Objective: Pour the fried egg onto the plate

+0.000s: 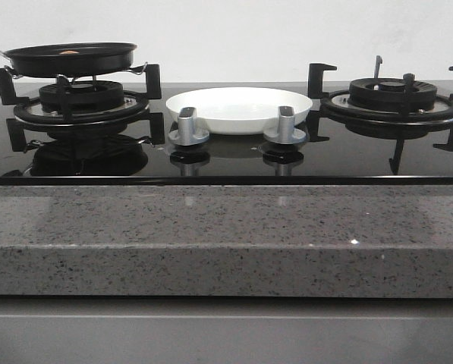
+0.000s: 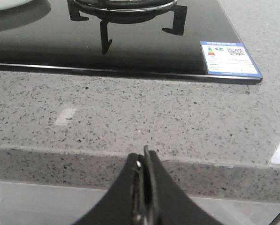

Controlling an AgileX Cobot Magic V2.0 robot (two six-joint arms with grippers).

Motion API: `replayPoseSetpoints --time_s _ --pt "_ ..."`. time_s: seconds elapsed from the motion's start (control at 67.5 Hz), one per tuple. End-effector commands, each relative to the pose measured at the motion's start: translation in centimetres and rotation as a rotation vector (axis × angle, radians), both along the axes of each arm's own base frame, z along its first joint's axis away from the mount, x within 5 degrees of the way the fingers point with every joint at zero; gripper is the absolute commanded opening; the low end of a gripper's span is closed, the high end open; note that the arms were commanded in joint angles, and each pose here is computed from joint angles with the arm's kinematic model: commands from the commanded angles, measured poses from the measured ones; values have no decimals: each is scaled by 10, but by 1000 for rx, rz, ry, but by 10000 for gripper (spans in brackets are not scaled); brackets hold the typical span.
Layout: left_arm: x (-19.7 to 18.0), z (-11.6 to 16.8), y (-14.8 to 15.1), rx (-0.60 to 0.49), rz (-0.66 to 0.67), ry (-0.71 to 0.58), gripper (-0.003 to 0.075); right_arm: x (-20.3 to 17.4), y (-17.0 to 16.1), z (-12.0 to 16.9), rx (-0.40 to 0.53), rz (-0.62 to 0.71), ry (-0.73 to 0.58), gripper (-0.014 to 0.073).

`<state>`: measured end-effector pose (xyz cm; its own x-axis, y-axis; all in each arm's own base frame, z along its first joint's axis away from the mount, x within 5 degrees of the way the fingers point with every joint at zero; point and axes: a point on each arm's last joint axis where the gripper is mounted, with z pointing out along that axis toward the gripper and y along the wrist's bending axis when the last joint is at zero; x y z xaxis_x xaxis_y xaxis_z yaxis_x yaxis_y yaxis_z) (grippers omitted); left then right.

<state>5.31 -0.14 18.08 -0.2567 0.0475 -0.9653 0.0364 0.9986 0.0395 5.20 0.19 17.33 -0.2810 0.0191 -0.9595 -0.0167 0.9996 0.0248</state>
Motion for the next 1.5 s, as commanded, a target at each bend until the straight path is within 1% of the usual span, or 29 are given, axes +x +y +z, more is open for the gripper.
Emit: replayPoseSetpoints --time_s 0.0,0.978,1.096,1.481 --pt "1 4 -1 -10 -6 -79 -20 0 -1 4 -17 -3 -44 -59" --pt "1 4 -1 -10 -6 -79 -20 0 -1 4 -17 -3 -44 -59" --pt "1 4 0 3 -6 -79 -20 1 -2 5 -58 -6 -53 -59" --pt "1 4 0 11 -5 -79 -20 0 -2 5 -58 -6 -50 -59"
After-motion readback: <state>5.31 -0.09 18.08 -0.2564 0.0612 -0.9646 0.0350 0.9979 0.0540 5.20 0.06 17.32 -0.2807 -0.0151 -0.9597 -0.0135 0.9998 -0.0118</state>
